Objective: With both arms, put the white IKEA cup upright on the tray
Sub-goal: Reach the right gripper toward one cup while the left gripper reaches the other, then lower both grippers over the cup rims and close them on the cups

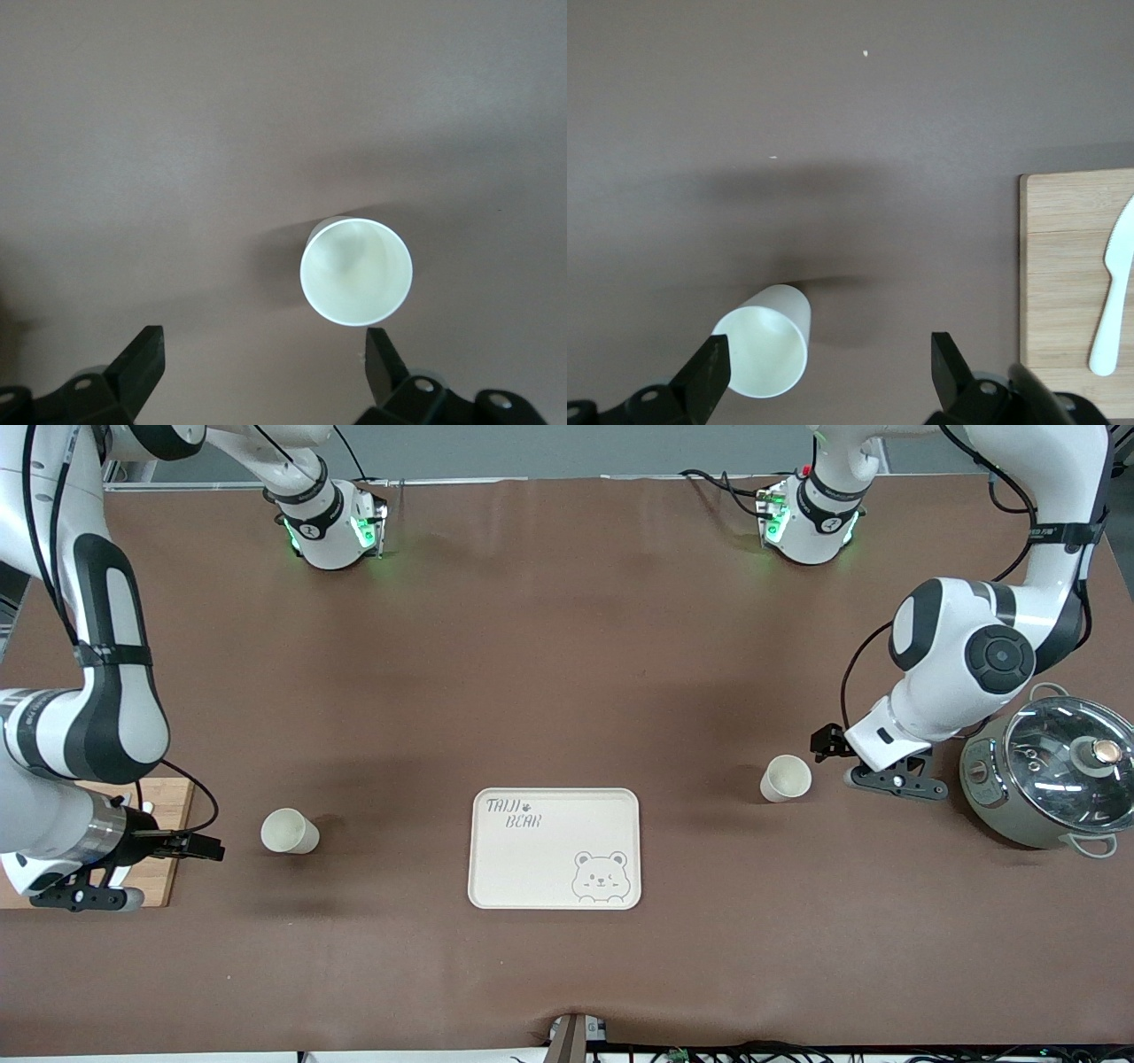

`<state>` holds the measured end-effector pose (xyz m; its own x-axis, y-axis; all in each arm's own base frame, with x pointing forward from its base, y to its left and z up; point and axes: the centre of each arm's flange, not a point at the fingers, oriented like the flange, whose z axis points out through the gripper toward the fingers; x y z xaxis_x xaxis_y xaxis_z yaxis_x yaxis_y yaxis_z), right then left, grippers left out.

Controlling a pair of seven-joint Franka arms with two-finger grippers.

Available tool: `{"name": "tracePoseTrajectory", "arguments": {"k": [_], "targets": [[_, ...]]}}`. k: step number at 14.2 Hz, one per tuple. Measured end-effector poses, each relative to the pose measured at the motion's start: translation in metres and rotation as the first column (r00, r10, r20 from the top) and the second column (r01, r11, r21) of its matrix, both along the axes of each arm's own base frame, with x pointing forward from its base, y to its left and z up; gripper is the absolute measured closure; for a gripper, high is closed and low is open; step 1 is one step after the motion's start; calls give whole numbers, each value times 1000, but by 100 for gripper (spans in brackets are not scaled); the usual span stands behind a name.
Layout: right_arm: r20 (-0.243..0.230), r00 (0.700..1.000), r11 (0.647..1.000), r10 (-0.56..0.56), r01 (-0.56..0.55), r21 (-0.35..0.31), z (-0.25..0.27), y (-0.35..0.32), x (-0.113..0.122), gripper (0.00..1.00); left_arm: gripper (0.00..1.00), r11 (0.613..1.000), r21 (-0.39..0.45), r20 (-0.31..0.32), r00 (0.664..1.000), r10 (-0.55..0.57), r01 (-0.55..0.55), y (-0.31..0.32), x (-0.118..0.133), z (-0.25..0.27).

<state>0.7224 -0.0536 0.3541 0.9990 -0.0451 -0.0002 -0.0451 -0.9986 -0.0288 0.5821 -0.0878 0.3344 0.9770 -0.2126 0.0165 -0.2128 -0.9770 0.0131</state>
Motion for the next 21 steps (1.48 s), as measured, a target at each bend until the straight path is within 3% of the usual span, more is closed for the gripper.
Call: {"name": "tracePoseTrajectory", "arguments": {"k": [9, 14, 21], "targets": [[-37, 999, 1000, 30, -31, -5, -54, 9, -16, 0, 0, 1000, -22, 41, 999, -9, 10, -6, -1, -56], [3, 999, 999, 41, -41, -11, -81, 11, -27, 0, 0, 999, -33, 66, 998, -11, 13, -10, 2, -76], [-1, 998, 998, 56, -56, -8, -92, 19, -36, 0, 0, 999, -37, 64, 998, -11, 13, -10, 2, -93]]}}
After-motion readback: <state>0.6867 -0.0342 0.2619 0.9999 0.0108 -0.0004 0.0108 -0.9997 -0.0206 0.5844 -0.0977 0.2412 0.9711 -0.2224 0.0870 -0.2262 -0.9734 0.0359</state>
